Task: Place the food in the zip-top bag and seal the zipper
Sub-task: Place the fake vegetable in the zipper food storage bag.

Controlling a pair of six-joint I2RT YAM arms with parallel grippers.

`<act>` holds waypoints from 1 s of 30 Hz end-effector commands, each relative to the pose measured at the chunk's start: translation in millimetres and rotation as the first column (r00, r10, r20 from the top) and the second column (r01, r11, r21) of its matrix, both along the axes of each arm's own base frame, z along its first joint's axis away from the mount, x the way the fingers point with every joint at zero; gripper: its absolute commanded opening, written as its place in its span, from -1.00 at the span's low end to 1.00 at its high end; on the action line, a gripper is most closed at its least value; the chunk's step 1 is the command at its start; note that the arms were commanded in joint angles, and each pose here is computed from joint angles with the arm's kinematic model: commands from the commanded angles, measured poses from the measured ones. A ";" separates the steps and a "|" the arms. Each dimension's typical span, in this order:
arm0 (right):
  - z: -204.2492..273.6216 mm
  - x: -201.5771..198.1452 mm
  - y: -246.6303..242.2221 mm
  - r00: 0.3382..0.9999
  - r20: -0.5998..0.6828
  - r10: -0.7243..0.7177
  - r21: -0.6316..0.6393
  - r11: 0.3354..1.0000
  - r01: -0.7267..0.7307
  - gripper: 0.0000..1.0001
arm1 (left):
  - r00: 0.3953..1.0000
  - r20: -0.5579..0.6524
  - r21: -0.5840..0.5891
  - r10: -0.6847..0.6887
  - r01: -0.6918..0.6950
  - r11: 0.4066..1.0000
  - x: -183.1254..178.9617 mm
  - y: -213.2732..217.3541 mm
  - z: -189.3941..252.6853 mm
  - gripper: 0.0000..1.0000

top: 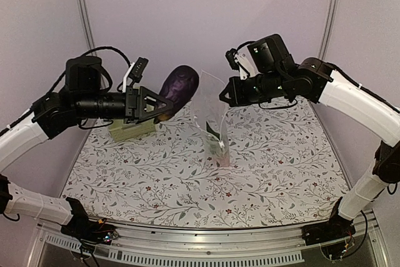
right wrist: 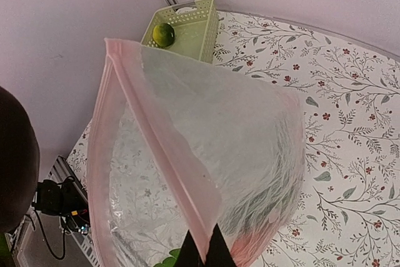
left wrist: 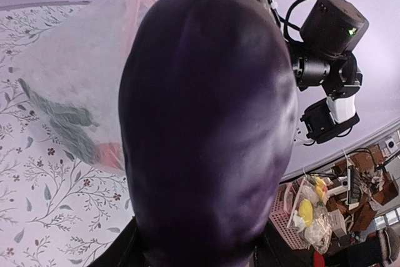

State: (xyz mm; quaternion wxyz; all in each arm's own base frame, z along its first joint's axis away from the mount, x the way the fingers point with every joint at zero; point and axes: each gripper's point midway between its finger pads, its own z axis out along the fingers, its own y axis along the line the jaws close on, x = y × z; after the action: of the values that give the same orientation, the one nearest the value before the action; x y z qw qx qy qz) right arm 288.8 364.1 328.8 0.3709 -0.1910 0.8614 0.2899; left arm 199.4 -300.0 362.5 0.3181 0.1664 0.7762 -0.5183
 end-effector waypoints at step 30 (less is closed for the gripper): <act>-7.4 -14.8 0.0 0.990 0.140 0.032 -0.230 0.973 0.001 -1.00 | 0.899 -0.433 0.270 0.064 0.062 0.961 17.2 -26.4 -70.3 -0.16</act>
State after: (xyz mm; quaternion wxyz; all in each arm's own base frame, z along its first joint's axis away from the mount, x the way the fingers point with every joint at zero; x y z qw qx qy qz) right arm 274.2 360.7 323.4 0.3998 -0.2422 0.8607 0.2020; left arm 203.2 -326.6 282.1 0.1078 0.1078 0.8929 -0.4236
